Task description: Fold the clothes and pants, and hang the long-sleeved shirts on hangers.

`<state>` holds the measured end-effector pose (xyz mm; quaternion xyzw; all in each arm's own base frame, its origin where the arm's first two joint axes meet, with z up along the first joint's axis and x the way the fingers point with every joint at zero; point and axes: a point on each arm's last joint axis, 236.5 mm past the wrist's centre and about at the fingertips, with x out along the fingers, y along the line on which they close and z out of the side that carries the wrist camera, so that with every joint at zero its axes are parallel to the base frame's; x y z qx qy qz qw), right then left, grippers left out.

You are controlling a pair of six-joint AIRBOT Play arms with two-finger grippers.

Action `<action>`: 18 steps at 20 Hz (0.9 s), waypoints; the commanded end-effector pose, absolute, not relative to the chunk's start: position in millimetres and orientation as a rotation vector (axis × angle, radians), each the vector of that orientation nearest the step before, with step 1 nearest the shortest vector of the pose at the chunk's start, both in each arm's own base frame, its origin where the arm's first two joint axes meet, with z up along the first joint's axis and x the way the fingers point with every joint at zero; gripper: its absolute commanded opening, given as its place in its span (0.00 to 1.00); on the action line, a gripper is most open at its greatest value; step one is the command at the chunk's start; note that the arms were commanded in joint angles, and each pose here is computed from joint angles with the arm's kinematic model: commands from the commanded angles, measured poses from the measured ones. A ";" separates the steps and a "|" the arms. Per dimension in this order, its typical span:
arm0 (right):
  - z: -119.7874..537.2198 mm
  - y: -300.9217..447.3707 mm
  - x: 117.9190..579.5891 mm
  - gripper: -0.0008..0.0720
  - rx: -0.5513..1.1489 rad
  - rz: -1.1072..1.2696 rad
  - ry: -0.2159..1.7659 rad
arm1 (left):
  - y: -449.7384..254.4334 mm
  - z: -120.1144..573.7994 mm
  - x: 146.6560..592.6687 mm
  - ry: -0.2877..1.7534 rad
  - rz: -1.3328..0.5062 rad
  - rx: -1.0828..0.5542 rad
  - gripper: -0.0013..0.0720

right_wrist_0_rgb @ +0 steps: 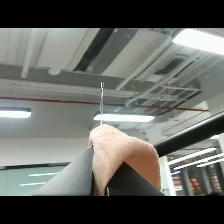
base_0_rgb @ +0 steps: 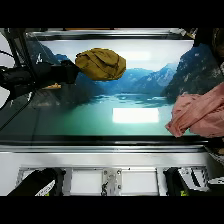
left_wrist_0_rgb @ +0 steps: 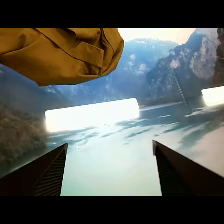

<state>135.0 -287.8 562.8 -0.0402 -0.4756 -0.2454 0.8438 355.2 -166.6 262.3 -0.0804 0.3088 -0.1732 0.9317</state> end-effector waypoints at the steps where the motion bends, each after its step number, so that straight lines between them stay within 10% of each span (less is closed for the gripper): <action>1: 563.4 -298.2 124.5 0.02 -0.084 -0.569 -1.001 | -161.3 267.3 352.6 0.619 -0.349 -0.163 0.80; 14: 565.2 -294.8 124.2 0.02 -0.059 -0.550 -1.012 | -161.6 246.6 353.0 0.661 -0.341 -0.155 0.80; 15: 565.1 -294.8 124.5 0.02 -0.061 -0.550 -1.010 | -161.6 246.5 353.0 0.662 -0.341 -0.155 0.74; 17: 562.4 -295.3 129.3 0.02 -0.080 -0.557 -0.981 | -161.6 246.5 353.0 0.661 -0.341 -0.155 0.06; 18: 560.7 -295.6 132.1 0.02 -0.091 -0.562 -0.963 | -161.6 246.5 353.0 0.661 -0.342 -0.152 0.03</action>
